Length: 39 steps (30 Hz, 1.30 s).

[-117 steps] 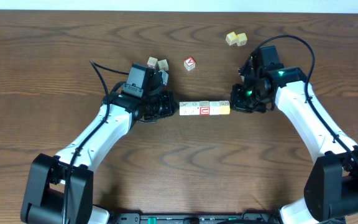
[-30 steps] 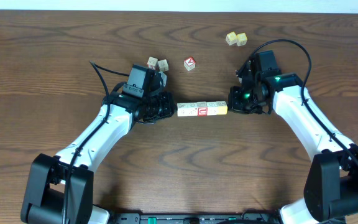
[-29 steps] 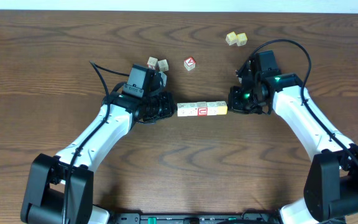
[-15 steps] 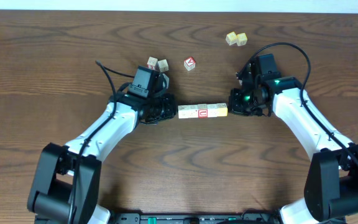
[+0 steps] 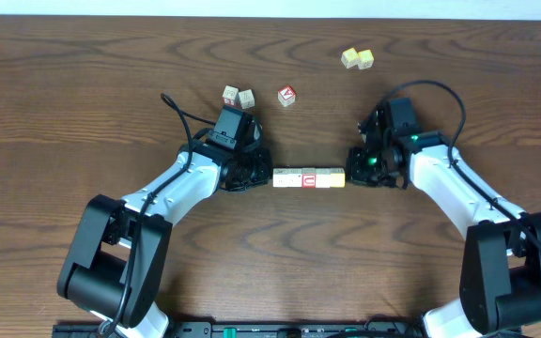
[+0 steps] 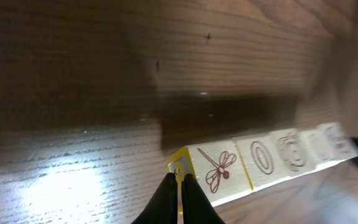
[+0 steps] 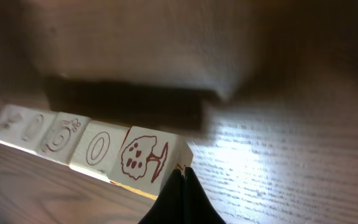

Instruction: Lift 5 blocks

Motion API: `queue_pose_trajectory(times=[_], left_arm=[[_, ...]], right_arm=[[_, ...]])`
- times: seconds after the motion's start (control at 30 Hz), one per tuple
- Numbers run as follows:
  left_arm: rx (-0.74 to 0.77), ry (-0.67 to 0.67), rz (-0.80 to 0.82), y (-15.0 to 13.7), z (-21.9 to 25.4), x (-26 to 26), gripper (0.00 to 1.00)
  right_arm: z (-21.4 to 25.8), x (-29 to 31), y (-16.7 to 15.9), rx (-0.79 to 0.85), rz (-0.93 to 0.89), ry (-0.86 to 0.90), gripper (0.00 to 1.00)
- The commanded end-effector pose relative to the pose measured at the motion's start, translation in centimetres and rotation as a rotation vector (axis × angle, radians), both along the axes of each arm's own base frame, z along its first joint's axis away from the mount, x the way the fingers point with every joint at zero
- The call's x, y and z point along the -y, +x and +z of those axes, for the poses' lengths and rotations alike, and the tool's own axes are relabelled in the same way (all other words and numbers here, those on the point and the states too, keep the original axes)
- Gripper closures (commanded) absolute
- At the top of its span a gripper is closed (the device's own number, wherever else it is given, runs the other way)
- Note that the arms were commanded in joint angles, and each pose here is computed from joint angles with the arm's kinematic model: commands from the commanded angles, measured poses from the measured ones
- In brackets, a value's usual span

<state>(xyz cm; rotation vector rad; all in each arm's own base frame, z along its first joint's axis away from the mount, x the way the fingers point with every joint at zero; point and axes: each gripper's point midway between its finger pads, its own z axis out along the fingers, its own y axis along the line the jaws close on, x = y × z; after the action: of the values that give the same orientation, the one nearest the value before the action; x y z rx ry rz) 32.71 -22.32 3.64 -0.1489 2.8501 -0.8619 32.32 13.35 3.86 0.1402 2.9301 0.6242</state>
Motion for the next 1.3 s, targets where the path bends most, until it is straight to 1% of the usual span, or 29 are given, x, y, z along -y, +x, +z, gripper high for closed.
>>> queue_pose_trajectory(times=[0.0, 0.4, 0.6, 0.77, 0.97, 1.27], left_arm=[[-0.017, -0.165, -0.128, -1.5, 2.5, 4.6, 0.93], [-0.025, -0.144, -0.128, -1.7, 2.0, 4.6, 0.93], [-0.033, -0.138, -0.146, -2.4, 1.8, 5.1, 0.93], [-0.042, -0.082, -0.119, -2.6, 1.1, 4.8, 0.93], [-0.043, -0.082, -0.12, -2.6, 1.1, 4.7, 0.93], [-0.051, -0.033, -0.101, -2.7, 0.5, 4.0, 0.93]], right_arm=[[2.0, -4.6, -1.4, -0.034, 0.082, 0.22, 0.99], [1.6, -4.1, -1.0, -0.018, 0.071, 0.183, 0.99], [1.5, -3.8, -0.9, -0.016, 0.062, 0.166, 0.99], [1.4, -3.6, -0.8, -0.013, 0.055, 0.153, 0.99], [1.3, -3.5, -0.9, -0.016, 0.053, 0.144, 0.99], [1.2, -3.4, -1.0, -0.021, 0.052, 0.14, 0.99]])
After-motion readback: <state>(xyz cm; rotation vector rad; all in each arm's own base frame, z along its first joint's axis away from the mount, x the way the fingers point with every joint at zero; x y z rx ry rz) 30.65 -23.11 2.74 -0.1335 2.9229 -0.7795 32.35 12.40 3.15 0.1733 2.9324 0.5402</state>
